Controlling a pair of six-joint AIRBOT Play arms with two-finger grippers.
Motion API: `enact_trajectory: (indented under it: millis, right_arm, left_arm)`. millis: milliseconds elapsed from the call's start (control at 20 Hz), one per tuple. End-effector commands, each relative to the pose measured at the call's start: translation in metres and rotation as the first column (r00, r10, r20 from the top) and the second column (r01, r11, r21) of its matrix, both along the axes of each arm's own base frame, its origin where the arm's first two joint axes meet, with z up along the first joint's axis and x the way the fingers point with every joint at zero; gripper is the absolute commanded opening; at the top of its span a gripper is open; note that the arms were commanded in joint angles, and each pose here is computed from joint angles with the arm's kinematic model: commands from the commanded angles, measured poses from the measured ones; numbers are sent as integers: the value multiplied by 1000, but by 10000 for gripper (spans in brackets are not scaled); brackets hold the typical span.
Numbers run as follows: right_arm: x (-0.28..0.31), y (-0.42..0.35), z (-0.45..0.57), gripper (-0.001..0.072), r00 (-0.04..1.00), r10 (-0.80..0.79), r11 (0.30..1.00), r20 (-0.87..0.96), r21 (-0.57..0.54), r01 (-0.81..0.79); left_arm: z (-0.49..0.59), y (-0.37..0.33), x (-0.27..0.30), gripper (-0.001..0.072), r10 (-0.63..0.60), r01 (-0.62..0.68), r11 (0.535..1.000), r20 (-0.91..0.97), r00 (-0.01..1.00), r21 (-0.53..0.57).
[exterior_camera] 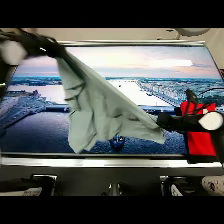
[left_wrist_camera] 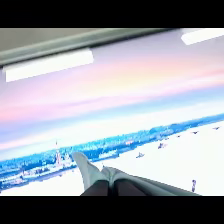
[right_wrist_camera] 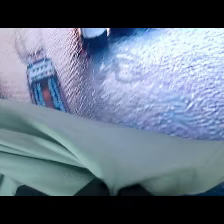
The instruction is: Fold the shirts.
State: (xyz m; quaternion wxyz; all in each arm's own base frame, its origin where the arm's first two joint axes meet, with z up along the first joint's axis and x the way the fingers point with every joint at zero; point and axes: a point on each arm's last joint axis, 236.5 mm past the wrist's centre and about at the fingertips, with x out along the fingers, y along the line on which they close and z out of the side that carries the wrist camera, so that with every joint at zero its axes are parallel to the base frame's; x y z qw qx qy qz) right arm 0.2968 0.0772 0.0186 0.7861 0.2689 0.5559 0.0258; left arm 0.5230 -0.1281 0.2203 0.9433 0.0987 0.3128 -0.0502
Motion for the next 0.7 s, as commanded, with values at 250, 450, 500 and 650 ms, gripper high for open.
enact_trajectory:
  millis: [250,450,500,650]
  right_arm:
    - [61,7,-51,443,996,-91,992,19,86,89]
    - [65,-63,-2,552,990,141,932,12,-338,-129]
    - [62,-78,1,552,993,118,928,-11,-356,-114]
    - [37,-112,-16,553,993,-32,972,-111,-234,5]
  left_arm:
    - [-193,-2,-49,530,4,16,1000,-635,772,27]
    - [-178,44,-82,572,-24,-126,982,-752,658,-142]
    - [-179,48,-88,570,-58,-169,962,-766,640,-213]
    - [-210,70,-123,548,-60,-250,939,-830,554,-235]
